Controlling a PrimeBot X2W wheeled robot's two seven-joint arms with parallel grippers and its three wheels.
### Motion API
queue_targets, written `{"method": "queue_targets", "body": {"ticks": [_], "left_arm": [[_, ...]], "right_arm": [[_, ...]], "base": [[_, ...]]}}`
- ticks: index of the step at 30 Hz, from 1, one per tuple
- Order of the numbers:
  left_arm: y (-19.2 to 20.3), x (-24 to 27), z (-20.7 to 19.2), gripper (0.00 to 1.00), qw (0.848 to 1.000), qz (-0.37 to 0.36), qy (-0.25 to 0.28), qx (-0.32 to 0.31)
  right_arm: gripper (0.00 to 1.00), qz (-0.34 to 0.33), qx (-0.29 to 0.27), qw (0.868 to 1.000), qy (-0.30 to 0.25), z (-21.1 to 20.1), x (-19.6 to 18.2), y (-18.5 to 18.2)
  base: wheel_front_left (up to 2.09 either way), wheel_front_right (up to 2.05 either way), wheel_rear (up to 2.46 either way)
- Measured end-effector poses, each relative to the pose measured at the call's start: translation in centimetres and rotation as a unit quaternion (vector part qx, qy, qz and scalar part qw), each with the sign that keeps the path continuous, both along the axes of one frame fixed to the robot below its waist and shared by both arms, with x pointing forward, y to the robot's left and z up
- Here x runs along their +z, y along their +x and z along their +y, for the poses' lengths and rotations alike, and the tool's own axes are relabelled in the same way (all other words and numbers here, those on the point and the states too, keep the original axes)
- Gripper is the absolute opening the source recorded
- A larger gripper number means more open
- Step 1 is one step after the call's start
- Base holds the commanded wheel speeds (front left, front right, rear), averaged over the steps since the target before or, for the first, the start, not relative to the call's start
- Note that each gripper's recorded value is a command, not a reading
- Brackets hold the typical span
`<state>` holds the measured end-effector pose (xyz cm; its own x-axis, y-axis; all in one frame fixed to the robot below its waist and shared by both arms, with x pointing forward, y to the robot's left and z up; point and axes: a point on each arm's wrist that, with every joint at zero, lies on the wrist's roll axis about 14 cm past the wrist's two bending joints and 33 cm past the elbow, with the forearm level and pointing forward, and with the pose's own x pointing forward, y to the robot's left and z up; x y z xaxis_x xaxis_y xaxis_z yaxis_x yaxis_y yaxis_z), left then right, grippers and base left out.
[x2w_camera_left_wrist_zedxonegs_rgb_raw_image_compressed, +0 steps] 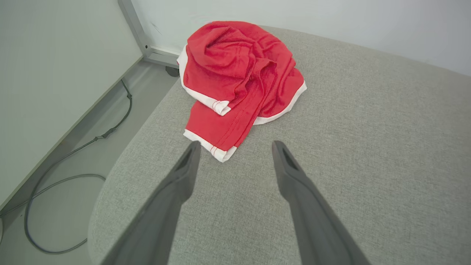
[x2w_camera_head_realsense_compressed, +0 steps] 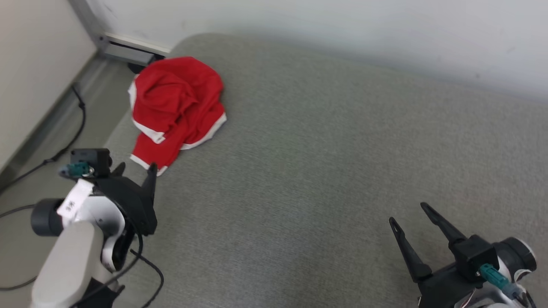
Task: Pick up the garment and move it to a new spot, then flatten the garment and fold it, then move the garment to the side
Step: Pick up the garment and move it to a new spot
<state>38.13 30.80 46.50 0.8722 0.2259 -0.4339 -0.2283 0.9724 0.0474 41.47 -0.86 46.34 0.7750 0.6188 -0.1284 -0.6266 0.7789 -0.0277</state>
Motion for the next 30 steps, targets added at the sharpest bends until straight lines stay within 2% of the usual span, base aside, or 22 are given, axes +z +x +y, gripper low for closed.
{"method": "queue_targets", "body": {"ticks": [8, 19, 23, 30], "left_arm": [[3.4, -2.5, -0.7, 1.0, 0.999, 0.045, -0.023, -0.004], [8.0, -6.4, -1.9, 1.0, 0.995, 0.099, -0.019, -0.008], [8.1, -8.5, -0.9, 1.0, 0.992, 0.127, -0.015, 0.014], [9.5, -8.6, 0.7, 1.0, 0.992, 0.122, 0.0, 0.037]], "right_arm": [[1.0, 0.0, -0.022, 1.0, -0.011, -2.4, -0.1, 1.2], [1.0, 0.022, -0.067, 0.997, -0.035, -6.2, -1.8, 2.8], [1.0, 0.026, -0.078, 0.996, -0.041, -7.1, -2.0, 3.2], [1.0, 0.034, -0.095, 0.994, -0.052, -8.5, -2.0, 3.1]], "base": [[0.0, 0.0, 0.0], [0.0, 0.0, 0.0], [0.0, 0.0, 0.0], [0.0, 0.0, 0.0]]}}
